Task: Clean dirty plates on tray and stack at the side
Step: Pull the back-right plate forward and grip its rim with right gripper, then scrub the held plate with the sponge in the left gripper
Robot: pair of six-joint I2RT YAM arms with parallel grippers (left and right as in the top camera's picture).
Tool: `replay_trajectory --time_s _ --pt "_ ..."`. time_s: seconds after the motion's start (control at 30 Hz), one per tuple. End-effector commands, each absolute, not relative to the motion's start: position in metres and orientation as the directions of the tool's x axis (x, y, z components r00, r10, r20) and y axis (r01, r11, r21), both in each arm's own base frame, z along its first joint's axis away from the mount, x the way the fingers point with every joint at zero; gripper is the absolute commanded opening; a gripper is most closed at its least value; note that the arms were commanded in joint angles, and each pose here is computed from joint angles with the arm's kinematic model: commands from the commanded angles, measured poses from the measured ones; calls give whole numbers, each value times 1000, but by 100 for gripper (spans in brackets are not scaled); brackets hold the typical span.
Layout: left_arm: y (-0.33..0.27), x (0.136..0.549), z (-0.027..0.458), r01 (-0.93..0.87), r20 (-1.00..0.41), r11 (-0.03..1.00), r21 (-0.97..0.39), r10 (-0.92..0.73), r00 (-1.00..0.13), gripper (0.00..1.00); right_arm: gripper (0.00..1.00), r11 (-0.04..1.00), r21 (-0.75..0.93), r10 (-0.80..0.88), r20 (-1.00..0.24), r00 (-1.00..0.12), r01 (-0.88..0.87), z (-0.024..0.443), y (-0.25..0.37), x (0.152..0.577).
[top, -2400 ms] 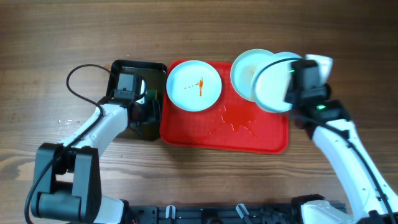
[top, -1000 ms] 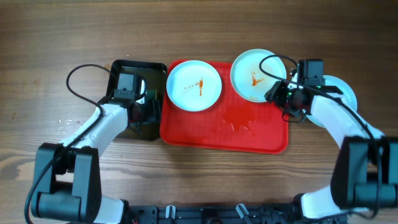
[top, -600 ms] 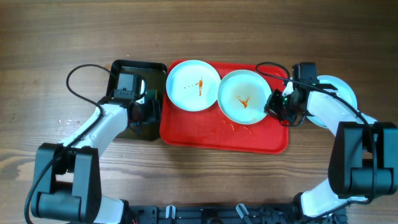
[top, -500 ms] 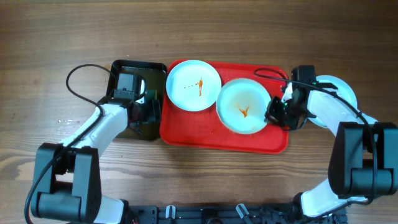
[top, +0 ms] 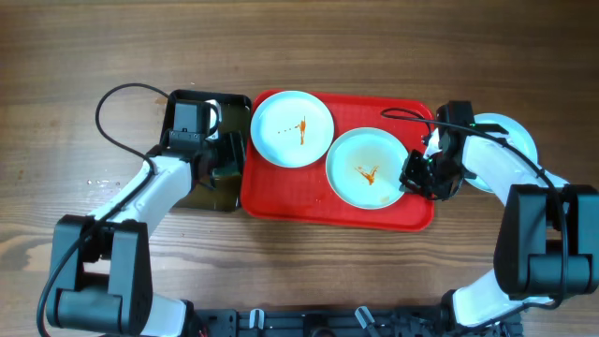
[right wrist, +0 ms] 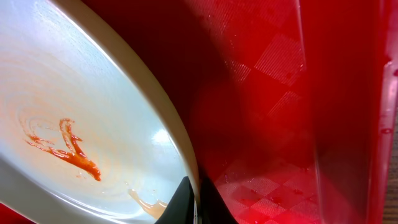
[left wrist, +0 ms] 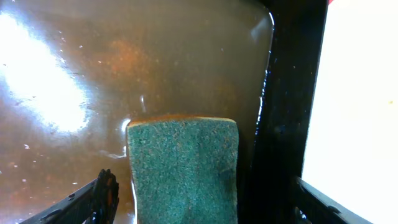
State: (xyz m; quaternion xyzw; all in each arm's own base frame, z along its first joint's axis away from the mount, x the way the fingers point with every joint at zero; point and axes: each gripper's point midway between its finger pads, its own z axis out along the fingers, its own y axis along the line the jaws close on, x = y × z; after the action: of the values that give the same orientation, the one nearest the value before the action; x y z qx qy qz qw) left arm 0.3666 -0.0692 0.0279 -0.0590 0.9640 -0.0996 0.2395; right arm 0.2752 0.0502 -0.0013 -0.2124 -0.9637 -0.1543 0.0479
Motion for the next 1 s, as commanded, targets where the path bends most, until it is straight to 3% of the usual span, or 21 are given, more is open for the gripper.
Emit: replay_trajectory --time_s 0.0,0.1,0.17,0.23,0.27,0.43,0.77,0.97 --pt "-74 363 14 -60 -406 971 -231 -152 -901 78 4 900 149 385 165 -908 409 -18 31 259" --pt "-74 360 6 -65 -385 972 -226 -151 -911 62 4 900 149 385 165 -908 409 -18 31 259" --pt "-74 360 6 -65 -385 972 -226 -150 -911 46 4 900 149 385 165 -908 409 -18 31 259" --pt "-74 360 6 -66 -384 972 -226 -151 -911 11 4 901 149 383 165 -909 407 -18 31 259" --pt "-74 360 6 -65 -385 972 -226 -151 -910 4 4 902 150 381 164 -910 405 -18 31 259" --pt "-74 363 17 -58 -412 971 -232 -152 -898 4 4 909 153 363 161 -918 387 -18 31 259" --pt "-76 376 99 -1 -598 962 -272 -170 -783 4 4 909 154 363 158 -918 386 -18 31 260" --pt "-76 377 106 5 -615 962 -274 -171 -770 4 4 910 154 363 158 -918 386 -18 31 260"
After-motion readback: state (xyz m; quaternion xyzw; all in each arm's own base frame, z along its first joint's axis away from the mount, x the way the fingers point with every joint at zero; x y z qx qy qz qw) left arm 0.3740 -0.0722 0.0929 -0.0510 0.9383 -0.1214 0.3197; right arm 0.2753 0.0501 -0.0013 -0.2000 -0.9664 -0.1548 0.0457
